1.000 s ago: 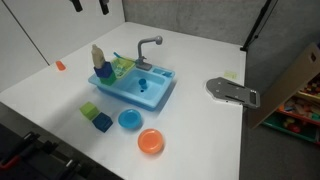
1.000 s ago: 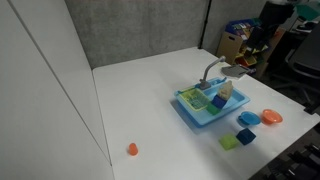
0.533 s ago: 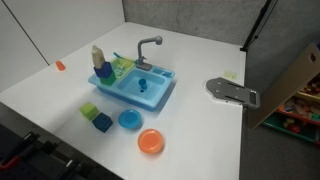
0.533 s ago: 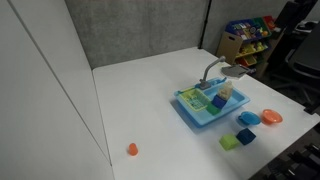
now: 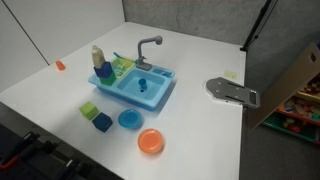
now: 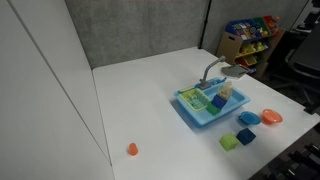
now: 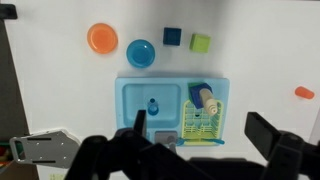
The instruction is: Put the blue building block on top of the green building block, remove the bottle from the sink and put it on top of the blue building block
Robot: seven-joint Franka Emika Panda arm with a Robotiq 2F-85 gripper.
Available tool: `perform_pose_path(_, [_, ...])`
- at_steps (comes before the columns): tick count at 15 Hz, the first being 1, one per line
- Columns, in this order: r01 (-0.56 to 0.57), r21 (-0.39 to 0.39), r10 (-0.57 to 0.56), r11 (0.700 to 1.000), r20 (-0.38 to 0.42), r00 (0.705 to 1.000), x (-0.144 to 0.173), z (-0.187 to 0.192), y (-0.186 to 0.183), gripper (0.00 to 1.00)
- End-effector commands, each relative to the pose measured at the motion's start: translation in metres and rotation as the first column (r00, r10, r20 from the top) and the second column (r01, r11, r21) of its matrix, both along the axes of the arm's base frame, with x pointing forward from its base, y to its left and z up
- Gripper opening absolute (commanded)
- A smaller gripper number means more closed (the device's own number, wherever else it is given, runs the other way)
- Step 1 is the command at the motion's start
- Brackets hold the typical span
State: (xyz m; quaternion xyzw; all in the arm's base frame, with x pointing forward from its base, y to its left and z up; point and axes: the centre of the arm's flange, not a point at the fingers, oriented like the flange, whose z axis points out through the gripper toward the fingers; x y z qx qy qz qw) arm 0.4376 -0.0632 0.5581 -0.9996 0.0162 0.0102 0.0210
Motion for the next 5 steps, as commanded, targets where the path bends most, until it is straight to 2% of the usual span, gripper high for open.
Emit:
perform_pose_path(1, [0.001,0.005,-0.001,1.000,-0.005,1.000,-0.0006,0.0001,0.0001,1.00])
perform_pose_path(5, [0.002,0.007,-0.002,1.000,-0.008,1.000,-0.0004,-0.0008,-0.0002,1.00])
